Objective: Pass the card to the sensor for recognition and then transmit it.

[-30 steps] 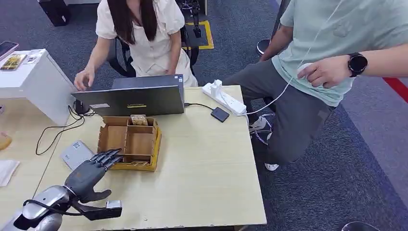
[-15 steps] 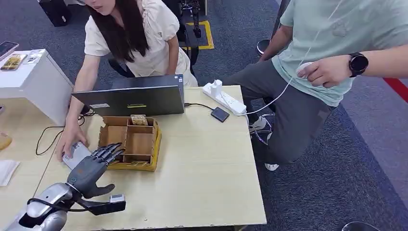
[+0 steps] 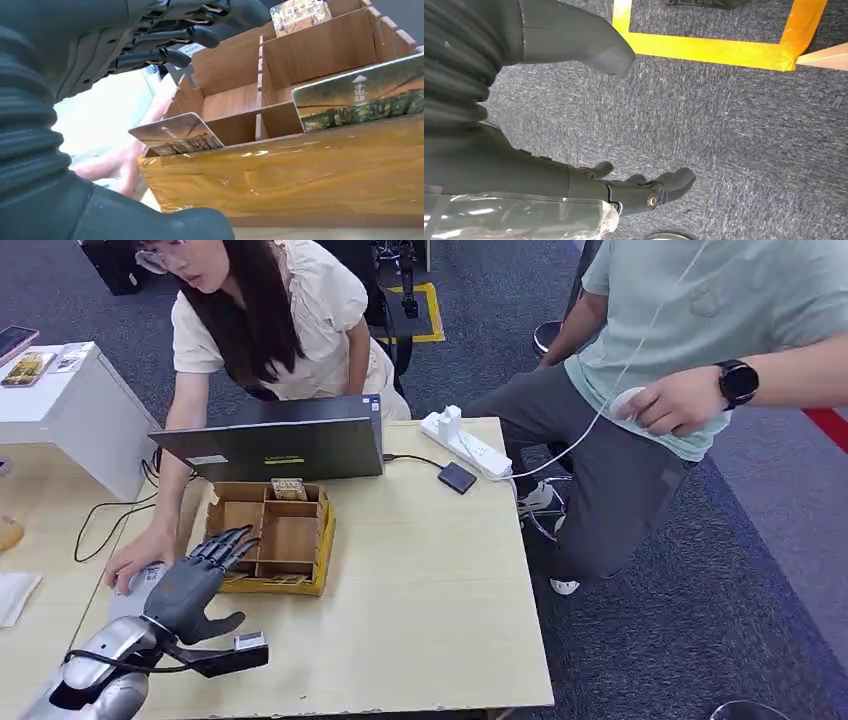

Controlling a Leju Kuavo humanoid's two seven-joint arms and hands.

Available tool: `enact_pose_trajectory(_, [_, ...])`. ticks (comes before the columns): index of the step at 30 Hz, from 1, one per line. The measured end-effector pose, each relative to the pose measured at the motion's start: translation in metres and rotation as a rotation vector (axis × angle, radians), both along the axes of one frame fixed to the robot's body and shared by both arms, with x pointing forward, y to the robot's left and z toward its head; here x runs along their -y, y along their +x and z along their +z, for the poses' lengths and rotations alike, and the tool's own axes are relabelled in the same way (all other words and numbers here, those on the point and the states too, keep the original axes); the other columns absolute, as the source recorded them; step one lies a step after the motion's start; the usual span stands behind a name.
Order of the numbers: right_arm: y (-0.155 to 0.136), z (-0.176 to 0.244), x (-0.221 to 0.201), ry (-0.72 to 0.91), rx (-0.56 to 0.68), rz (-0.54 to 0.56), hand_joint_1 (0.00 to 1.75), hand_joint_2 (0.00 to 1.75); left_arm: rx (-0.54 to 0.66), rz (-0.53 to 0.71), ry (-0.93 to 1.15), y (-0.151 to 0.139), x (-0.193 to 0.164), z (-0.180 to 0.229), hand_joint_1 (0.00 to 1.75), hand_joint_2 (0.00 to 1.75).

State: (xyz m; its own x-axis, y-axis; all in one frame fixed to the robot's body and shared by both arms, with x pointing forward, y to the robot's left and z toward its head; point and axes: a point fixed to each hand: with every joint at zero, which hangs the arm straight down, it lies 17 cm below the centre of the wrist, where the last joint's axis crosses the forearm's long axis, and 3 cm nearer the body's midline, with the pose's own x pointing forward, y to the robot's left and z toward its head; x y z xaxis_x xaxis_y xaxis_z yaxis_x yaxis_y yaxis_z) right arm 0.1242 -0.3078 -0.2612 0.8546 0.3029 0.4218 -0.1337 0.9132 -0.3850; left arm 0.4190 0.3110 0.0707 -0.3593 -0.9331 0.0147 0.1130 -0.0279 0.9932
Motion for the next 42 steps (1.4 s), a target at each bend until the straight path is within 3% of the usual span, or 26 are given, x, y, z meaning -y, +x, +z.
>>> enact_pose_trajectory(6, [0.000, 0.000, 0.000, 0.000, 0.000, 0.003, 0.00, 1.75, 0.009, 0.004, 0.027, 0.003, -0.001, -0.001, 0.00, 1.75])
enact_pose_trajectory(23, [-0.001, 0.000, 0.001, -0.002, -0.006, -0.001, 0.00, 1.75, 0.074, 0.171, 0.121, 0.030, -0.045, -0.002, 0.00, 1.75])
enact_pose_trajectory(42, [-0.002, -0.001, 0.001, -0.002, -0.007, 0.000, 0.00, 1.75, 0.047, 0.196, 0.104, 0.031, -0.053, -0.010, 0.00, 1.75])
